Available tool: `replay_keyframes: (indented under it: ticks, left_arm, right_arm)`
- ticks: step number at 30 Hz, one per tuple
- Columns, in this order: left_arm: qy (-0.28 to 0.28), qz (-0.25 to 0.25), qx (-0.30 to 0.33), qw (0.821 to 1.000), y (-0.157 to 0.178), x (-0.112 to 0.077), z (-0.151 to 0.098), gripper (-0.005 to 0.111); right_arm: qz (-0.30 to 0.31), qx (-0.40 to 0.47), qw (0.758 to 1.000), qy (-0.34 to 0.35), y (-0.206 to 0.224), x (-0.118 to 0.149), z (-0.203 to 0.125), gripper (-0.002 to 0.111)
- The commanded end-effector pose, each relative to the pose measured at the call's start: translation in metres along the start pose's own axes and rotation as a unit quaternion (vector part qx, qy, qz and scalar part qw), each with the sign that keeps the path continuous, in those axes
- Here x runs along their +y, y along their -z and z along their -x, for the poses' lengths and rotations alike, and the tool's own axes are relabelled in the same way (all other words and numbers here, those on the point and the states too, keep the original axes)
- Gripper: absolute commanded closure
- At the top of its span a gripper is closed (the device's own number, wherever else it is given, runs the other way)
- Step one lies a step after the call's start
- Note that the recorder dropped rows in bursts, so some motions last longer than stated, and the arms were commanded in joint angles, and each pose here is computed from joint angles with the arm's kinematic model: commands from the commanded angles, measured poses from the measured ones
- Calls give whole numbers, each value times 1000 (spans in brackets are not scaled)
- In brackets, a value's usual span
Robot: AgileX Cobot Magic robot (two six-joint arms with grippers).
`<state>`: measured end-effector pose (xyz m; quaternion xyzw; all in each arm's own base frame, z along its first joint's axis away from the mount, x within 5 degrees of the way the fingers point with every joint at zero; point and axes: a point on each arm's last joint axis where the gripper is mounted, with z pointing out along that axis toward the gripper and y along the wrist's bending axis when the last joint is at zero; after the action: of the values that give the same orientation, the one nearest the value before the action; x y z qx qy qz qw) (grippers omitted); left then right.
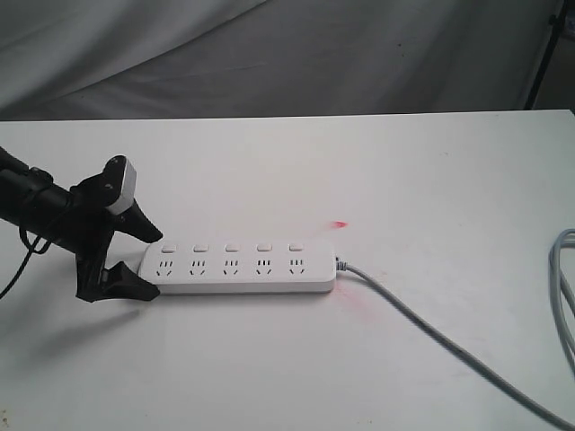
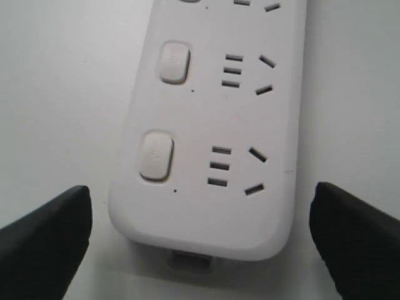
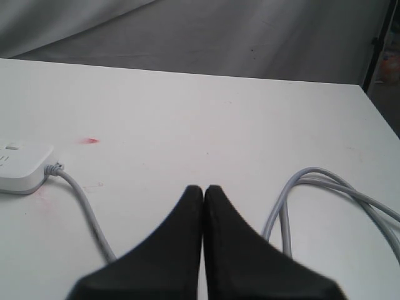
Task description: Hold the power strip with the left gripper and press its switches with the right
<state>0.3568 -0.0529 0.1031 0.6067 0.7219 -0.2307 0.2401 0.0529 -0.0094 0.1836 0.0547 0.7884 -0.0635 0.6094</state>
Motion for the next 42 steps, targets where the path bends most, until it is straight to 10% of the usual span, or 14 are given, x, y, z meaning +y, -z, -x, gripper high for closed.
replay_keyframes:
  ticks: [1,27,42]
  left_arm:
    - [-2,2,-4,1000,-1,1,3,19]
    - [2,4,-8,1000,-1,1,4,104]
    - [2,4,-8,1000,-1,1,4,107]
  right_arm:
    - [0,-2,1000,-3,0,0,-1,108]
    - [0,-2,1000,-3,0,0,-1,108]
    - [0,-2,1000,-3,0,0,-1,108]
